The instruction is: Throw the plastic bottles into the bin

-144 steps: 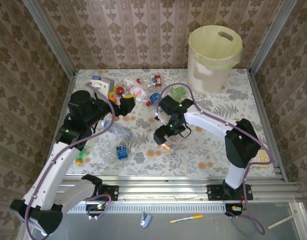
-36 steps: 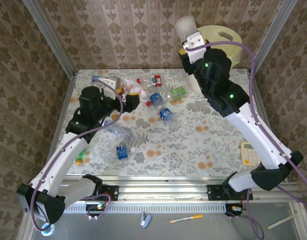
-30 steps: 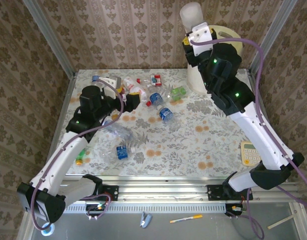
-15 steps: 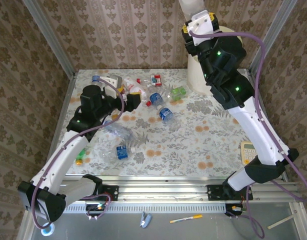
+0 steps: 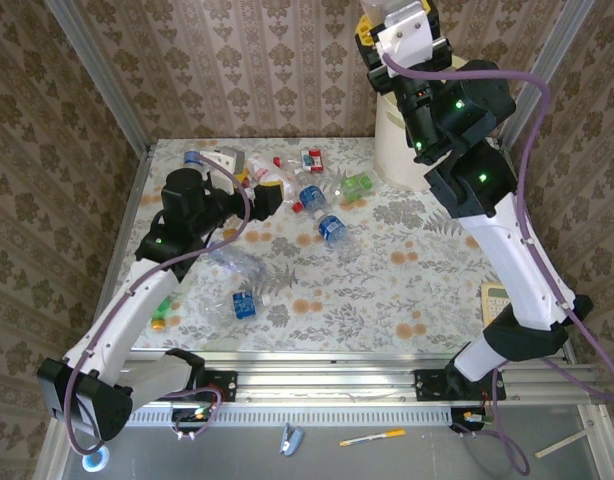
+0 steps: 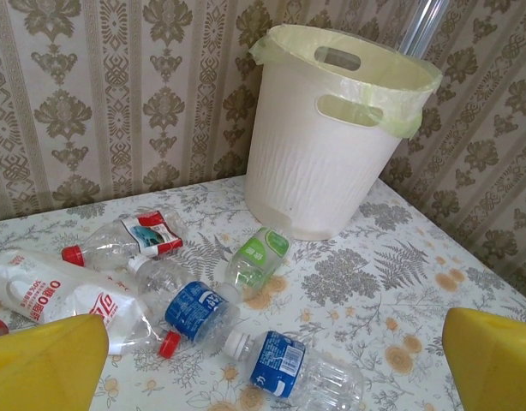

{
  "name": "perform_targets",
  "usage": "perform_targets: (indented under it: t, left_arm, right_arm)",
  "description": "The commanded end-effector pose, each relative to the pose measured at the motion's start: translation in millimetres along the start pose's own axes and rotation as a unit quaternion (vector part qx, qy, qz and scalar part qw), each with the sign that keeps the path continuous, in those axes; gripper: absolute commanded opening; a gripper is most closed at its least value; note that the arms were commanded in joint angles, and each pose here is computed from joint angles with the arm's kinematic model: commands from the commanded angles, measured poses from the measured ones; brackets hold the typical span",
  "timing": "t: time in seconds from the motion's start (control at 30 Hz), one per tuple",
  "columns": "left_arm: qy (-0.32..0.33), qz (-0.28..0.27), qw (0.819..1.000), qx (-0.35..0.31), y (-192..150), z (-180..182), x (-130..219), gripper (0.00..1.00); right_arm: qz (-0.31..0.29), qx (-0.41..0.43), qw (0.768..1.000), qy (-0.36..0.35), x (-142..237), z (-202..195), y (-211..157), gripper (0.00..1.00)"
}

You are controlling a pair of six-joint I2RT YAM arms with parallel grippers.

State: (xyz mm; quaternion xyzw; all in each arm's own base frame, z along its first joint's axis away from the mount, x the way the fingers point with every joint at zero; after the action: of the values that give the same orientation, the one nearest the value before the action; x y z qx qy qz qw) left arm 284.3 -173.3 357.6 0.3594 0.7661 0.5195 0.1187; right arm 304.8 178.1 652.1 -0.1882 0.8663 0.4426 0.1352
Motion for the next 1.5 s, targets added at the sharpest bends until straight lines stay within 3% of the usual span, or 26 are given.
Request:
perform_targets:
  t: [0.0, 0.4, 0.9, 1.2, 1.47]
  left_arm:
    - [-0.023, -0.018, 0.999, -0.020, 13, -11, -2, 1.00]
    - [-0.031, -0.018, 0.999, -0.022, 16, -11, -11, 1.00]
    - [-0.029, -0.013, 0.999, -0.022, 12, -8, -13, 1.00]
    - [-0.024, -0.011, 0.999, -0.021, 12, -6, -14, 1.00]
    - [-0.020, -0.006, 1.000, -0.015, 11, -4, -16, 1.00]
  right_arm:
    - [-0.045, 0.003, 0.999, -0.024, 2, -12, 22, 0.16]
    - [-0.100, 0.050, 0.993, -0.049, 4, -9, 54, 0.13]
    - [-0.119, 0.151, 0.971, -0.145, -12, -4, 77, 0.12]
    - [-0.104, 0.156, 0.969, -0.162, -27, -2, 65, 0.12]
    - [-0.052, 0.119, 0.977, -0.167, -47, -18, 24, 0.11]
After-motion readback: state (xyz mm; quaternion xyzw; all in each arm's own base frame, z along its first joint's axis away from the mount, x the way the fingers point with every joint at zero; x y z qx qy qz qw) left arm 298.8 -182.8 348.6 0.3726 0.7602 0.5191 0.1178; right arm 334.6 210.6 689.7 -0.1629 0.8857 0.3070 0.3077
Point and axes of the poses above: each hand's point on the last joint's axis, 136 mm out from that joint toward the fingers, its own x axis back along the fingers, its own z axis along the line the jaws close on, y = z × x, the point moved 5 cm from there along x, back along the fingers, and after that the axes turned 12 degrees about x, right-handed, at the moved point
